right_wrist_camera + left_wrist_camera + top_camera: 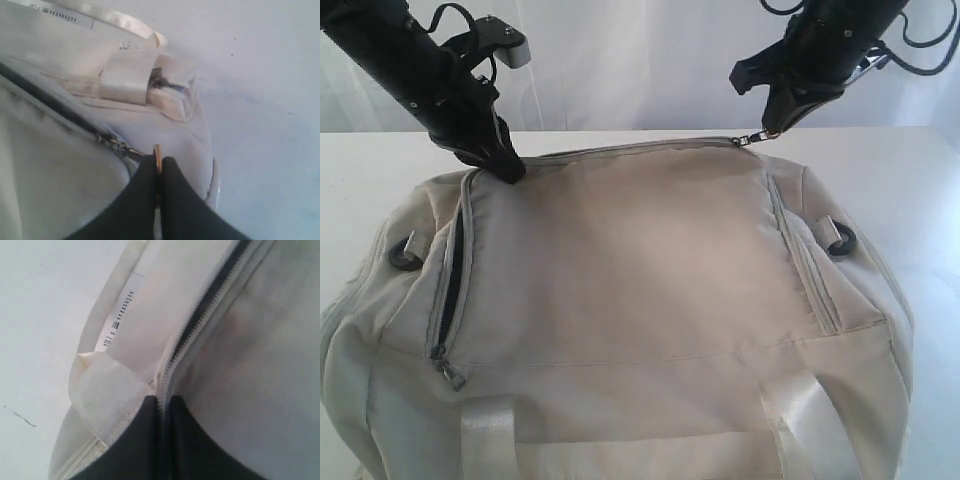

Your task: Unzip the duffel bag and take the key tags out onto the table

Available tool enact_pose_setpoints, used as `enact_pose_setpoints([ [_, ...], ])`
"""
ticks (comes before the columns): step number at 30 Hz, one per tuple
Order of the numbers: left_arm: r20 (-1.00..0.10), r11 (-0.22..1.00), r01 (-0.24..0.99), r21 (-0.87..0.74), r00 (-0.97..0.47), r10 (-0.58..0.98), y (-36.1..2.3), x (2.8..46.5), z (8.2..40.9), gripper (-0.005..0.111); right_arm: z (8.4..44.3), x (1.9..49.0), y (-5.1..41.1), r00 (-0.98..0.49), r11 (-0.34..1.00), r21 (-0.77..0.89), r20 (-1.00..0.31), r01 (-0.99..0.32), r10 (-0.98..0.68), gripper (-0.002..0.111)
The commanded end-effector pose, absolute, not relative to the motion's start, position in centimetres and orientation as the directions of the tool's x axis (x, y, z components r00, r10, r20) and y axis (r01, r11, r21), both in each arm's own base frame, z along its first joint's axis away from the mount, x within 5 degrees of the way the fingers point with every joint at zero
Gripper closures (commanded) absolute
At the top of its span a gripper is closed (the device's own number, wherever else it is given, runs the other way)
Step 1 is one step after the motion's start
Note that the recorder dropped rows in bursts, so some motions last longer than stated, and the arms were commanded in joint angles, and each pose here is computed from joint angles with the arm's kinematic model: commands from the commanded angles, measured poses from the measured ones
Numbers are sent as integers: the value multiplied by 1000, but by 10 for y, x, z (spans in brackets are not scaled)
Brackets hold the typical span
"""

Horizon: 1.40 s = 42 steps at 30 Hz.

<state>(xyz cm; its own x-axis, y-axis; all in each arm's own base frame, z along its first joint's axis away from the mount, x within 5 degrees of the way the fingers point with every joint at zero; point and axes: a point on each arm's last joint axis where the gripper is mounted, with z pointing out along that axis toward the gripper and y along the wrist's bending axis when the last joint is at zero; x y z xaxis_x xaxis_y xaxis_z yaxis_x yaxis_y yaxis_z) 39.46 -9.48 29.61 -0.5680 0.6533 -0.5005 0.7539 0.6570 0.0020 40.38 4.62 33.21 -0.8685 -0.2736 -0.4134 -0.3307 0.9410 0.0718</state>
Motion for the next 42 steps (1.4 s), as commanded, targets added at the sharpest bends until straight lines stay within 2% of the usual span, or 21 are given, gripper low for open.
enact_pose_setpoints([
  [1,-474,656,755,11,-574,668,-91,391,300,107,340,376,34,-873,947,22,-396,-321,-287,108],
  [5,-471,657,754,7,-577,667,-91,390,300,107,333,355,32,-885,948,27,-367,-318,-287,108],
  [8,-475,657,754,1,-578,663,-91,390,301,106,324,361,33,-873,951,25,-403,-309,-273,108],
  [9,-478,655,756,-17,-581,658,-93,389,302,102,322,364,33,-869,952,23,-414,-307,-270,108],
  [11,-481,612,789,-47,-555,678,-96,385,310,75,319,369,33,-859,953,17,-437,-302,-265,108],
  [12,-474,583,810,-57,-536,698,-97,383,316,52,318,374,33,-849,954,14,-460,-298,-258,108],
  [14,-515,593,800,-89,-546,660,-102,383,332,33,318,380,34,-828,957,12,-505,-289,-244,108],
  [15,-543,593,797,-110,-548,636,-105,382,340,34,317,382,35,-823,957,19,-516,-288,-237,108],
  [17,-599,557,821,-126,-511,616,-121,378,362,47,315,385,40,-807,945,54,-538,-322,-244,108],
  [19,-616,455,890,-22,-370,695,-158,374,370,51,305,391,45,-816,936,119,-535,-331,-221,108],
  [27,-653,379,925,38,-264,710,-239,406,330,47,301,389,47,-838,928,146,-495,-342,-231,108],
  [35,-673,254,949,185,-66,737,-264,405,332,46,300,388,40,-846,931,142,-480,-336,-232,108],
  [40,-651,207,963,174,-45,758,-268,399,330,33,300,388,39,-844,930,139,-480,-341,-238,108],
  [42,-614,193,962,194,-35,788,-265,399,327,33,300,388,39,-844,930,139,-480,-341,-238,108],
])
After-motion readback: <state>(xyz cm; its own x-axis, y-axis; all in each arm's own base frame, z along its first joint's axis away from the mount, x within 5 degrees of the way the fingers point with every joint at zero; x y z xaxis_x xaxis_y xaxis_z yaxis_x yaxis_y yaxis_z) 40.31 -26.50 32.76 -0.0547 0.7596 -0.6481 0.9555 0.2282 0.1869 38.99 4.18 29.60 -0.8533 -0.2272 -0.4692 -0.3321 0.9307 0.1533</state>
